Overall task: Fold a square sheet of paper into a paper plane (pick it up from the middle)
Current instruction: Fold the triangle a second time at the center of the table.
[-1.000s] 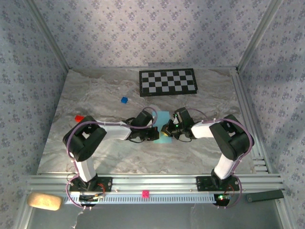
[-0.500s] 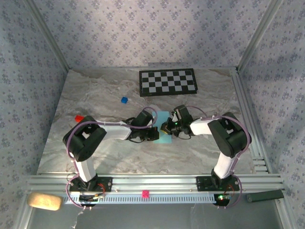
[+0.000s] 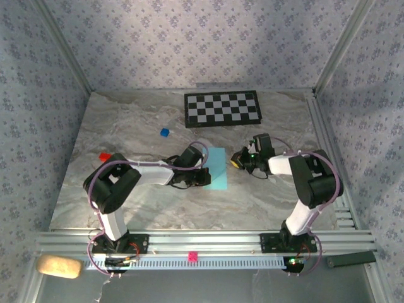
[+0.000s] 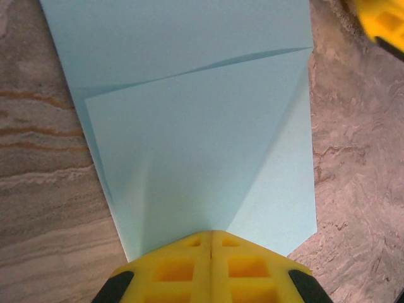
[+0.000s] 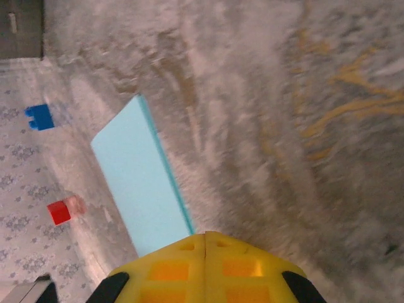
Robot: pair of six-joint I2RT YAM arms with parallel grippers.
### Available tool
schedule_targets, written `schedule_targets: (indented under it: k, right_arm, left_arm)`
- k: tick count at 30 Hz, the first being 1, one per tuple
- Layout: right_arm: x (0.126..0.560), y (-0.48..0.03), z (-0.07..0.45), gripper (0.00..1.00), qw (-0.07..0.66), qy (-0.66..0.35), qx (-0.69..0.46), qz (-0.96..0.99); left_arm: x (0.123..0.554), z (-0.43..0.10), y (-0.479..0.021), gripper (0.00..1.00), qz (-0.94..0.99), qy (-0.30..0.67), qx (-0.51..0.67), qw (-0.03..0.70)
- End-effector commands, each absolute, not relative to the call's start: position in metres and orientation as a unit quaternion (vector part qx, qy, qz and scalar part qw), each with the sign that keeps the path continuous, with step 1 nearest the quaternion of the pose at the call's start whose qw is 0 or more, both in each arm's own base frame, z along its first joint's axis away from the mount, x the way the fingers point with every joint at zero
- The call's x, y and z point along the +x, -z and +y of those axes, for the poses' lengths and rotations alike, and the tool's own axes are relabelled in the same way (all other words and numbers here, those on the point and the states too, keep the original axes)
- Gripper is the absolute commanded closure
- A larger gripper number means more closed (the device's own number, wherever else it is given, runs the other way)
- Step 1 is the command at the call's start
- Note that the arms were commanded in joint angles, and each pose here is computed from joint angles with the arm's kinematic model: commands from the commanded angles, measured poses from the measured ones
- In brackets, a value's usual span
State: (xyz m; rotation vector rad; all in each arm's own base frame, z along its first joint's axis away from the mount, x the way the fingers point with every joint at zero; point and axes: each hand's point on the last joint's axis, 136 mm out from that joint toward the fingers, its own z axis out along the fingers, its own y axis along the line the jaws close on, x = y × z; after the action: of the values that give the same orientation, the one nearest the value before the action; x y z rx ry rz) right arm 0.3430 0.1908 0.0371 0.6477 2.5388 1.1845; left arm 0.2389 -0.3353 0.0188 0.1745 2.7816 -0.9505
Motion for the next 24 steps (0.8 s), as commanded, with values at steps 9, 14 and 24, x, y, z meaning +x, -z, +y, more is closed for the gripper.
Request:
schedule_targets:
  k: [9,14,24]
  right_arm:
    - [0.309,-0.052,0.249,0.94,0.081,-0.433,0.110,0.891]
    - [0.299,-0.023,0.244,0.96,0.048,-0.395,0.123,0.909]
    - [0.287,0.016,0.215,0.98,0.020,-0.349,0.161,0.923]
  left_arm:
    - [0.215,-0.304,0.016,1.00,0.968,0.242,0.052,0.045]
    - [0.216,-0.304,0.016,1.00,0.968,0.241,0.056,0.044]
    - [0.230,-0.333,-0.035,0.96,0.947,0.305,0.072,0.072]
